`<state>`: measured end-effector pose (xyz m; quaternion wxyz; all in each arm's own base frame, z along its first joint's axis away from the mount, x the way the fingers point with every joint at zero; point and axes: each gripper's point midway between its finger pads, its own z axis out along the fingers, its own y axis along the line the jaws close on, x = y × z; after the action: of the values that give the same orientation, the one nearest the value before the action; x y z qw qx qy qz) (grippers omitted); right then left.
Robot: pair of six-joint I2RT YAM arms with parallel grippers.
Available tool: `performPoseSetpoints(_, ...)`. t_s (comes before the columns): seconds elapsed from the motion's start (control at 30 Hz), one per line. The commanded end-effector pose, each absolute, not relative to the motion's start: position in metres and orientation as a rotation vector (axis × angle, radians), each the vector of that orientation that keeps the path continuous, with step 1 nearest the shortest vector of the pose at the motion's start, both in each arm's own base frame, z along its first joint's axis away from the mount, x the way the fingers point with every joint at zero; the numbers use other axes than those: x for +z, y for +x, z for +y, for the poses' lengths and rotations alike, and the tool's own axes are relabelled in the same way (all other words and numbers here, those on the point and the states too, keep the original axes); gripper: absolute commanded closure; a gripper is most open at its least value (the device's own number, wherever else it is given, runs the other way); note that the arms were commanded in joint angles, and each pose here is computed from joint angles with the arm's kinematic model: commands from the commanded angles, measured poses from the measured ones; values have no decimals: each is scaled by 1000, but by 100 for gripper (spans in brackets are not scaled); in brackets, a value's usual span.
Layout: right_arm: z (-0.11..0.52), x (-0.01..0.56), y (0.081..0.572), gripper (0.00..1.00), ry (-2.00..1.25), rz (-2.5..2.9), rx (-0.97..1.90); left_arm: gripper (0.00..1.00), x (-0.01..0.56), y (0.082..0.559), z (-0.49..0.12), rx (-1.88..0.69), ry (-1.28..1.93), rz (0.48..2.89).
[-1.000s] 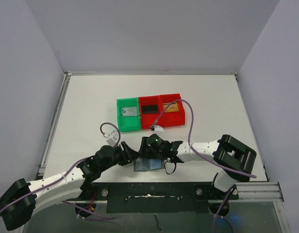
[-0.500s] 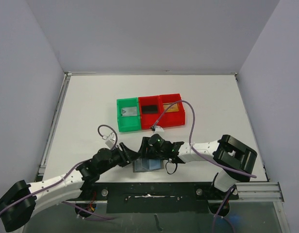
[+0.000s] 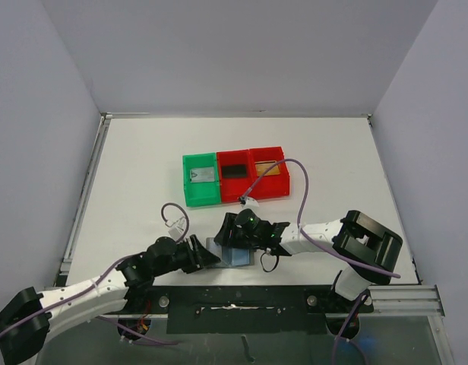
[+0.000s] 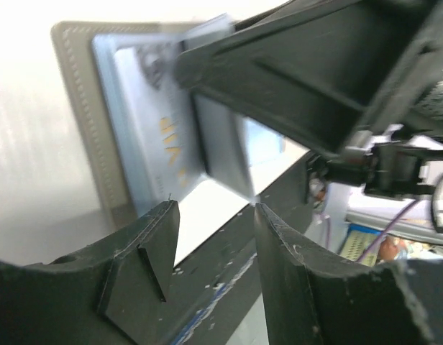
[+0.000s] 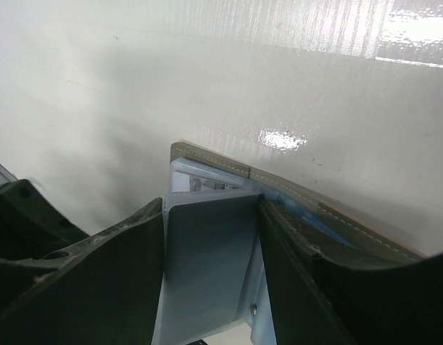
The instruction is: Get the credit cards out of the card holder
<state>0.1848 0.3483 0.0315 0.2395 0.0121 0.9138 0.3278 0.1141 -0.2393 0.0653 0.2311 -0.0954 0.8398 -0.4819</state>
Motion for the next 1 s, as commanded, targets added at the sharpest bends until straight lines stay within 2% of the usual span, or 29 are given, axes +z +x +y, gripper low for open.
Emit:
performPoseSetpoints(0.0, 329, 5, 180, 48, 48, 2571, 791, 56, 74, 108, -257, -1391, -123, 2307)
performPoseSetpoints(0.53, 332, 16, 181, 47, 30, 2536, 835, 55, 94, 123, -288, -1438, -33, 2262)
performPoseSetpoints(0.7, 333, 40, 192, 36, 13, 2483, 802, 55, 91, 125, -295, -1427, 3, 2281)
performPoseSetpoints(0.97, 293, 83, 211, 30, 56, 2420, 520, 55, 87, 132, -310, -1412, 59, 2298)
